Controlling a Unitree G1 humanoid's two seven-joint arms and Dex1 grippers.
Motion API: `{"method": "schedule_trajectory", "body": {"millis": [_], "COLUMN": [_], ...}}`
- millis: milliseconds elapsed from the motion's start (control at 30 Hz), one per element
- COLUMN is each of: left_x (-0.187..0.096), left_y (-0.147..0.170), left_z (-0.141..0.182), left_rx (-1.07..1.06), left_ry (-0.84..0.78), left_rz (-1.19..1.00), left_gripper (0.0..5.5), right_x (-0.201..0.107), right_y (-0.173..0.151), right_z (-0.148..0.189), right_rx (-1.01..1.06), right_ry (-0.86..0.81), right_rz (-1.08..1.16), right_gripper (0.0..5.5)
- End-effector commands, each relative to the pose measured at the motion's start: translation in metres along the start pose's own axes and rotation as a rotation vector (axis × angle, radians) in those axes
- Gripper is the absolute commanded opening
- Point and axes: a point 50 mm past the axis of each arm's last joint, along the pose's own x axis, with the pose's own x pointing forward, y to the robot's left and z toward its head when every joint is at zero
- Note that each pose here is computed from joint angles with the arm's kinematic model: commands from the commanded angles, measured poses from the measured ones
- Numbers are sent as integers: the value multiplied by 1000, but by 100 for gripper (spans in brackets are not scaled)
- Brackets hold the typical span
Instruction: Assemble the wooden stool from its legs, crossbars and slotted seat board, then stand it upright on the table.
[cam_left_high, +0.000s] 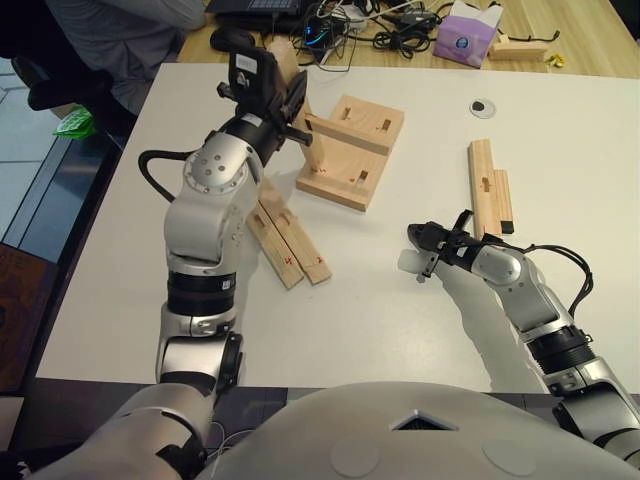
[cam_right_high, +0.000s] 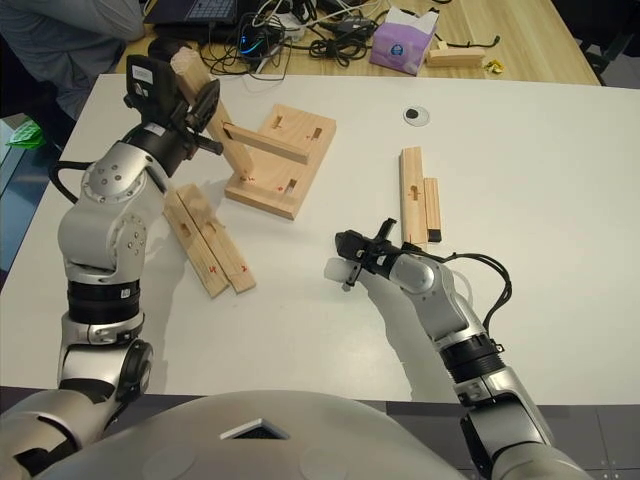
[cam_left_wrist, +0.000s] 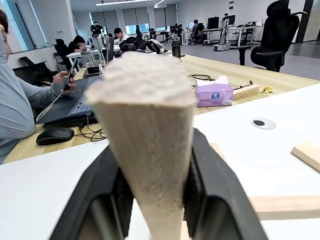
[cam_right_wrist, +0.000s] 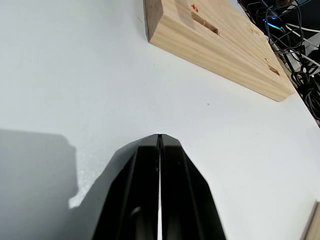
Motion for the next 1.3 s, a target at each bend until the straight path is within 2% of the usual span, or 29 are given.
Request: {"method": "schedule_trajectory", "body": {"millis": [33, 167, 333, 400, 433, 533, 633, 767, 833, 1000, 1133, 1233, 1267, 1300], "left_x": [-15, -11, -3, -2, -2, -4, -5, 4, 7, 15, 15, 17, 17, 16], "left_y": [-13, -16, -12, -9, -11, -34, -40, -13, -10, -26, -38, -30, -28, -26], "left_z": [-55, -62, -95, -99, -94, -74, -74, -91, -79, -11, 9, 30, 37, 42], "left_rx": [-70, -226, -369, -316, -225, -76, -90, -172, -127, -137, -157, -217, -237, -245], "left_ry": [268, 331, 491, 496, 468, 385, 389, 442, 380, 38, -49, -176, -220, -254], "left_rz": [5, -17, -58, -71, -94, -224, -254, -146, -144, -185, -220, -146, -123, -110], "left_gripper": [105, 104, 103, 103, 103, 103, 103, 104, 104, 104, 104, 104, 141, 154], "right_x": [-5, -2, 4, 3, 2, 1, 2, 5, 6, 6, 7, 7, 7, 7], "right_y": [3, 2, 5, 6, 6, 4, 5, 7, 7, 12, 15, 18, 20, 22], "right_z": [-13, -12, -8, -8, -9, -9, -8, -7, -8, -11, -12, -14, -15, -16], "right_rx": [-2, -12, -14, -13, -15, -18, -18, -20, -22, -14, -8, -5, -3, -2], "right_ry": [67, 65, 51, 53, 54, 57, 54, 49, 49, 54, 57, 63, 66, 68], "right_rz": [23, 15, 11, 10, 13, 14, 13, 19, 22, 30, 29, 33, 36, 39], "right_gripper": [0, 0, 0, 0, 0, 0, 0, 0, 0, 0, 0, 0, 0, 0]}}
